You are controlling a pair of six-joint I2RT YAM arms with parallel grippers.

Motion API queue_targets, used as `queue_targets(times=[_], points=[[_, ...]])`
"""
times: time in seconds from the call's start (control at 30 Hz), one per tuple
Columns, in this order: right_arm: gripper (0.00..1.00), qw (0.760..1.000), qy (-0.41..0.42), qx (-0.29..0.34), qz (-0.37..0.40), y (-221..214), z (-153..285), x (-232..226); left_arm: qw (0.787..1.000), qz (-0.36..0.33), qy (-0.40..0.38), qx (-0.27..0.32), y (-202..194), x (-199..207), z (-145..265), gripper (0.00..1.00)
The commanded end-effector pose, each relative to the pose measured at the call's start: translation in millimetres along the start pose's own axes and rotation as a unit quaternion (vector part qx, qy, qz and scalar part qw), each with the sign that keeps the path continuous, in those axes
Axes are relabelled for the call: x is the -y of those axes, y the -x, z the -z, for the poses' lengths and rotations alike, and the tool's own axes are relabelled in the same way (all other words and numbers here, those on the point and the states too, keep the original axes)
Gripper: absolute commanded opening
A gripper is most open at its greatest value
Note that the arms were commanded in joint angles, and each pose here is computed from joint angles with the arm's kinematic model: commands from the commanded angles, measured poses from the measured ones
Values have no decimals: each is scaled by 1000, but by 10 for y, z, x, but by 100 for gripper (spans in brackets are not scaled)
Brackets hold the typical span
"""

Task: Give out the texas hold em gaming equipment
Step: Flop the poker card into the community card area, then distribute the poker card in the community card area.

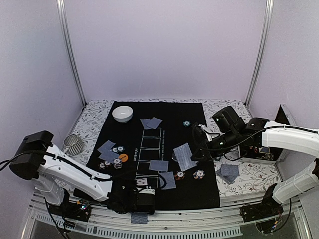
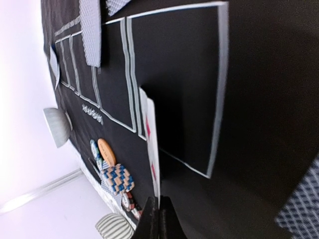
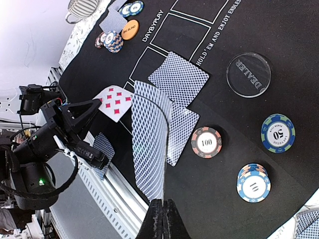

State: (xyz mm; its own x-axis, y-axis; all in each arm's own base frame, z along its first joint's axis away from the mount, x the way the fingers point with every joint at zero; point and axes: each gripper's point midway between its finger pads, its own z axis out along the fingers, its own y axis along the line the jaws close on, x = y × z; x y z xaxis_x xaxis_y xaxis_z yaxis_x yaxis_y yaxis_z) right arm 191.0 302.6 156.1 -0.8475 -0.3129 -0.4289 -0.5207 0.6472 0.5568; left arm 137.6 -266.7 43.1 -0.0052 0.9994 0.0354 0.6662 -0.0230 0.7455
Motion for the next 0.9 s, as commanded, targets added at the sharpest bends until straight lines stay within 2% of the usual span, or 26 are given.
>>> queue_targets(times=[0.0, 0.33, 0.37, 0.4, 0.47, 0.53, 0.67, 0.87], points=[[2, 1000, 10, -1, 10, -30, 28, -44, 996, -8, -27, 82, 211, 123, 150, 0], [2, 1000, 18, 1, 10, -19, 33, -75, 988, -48, -51, 136, 330, 312, 154, 0], [2, 1000, 19, 1, 11, -16, 31, -78, 988, -53, -53, 133, 316, 324, 151, 7], [2, 1000, 20, 1, 12, -14, 32, -86, 989, -51, -54, 126, 282, 324, 144, 27], [2, 1000, 16, 1, 12, -11, 29, -69, 991, -47, -65, 108, 183, 331, 155, 57], [2, 1000, 2, 4, 11, 18, 34, -31, 991, -42, -82, 92, 83, 331, 202, 72], [2, 1000, 0, 5, 30, 121, 11, -75, 990, -10, -92, 105, 115, 178, 389, 85], [2, 992, 34, 5, 125, 176, -94, -510, 966, 91, -138, 197, 514, -204, 724, 89]])
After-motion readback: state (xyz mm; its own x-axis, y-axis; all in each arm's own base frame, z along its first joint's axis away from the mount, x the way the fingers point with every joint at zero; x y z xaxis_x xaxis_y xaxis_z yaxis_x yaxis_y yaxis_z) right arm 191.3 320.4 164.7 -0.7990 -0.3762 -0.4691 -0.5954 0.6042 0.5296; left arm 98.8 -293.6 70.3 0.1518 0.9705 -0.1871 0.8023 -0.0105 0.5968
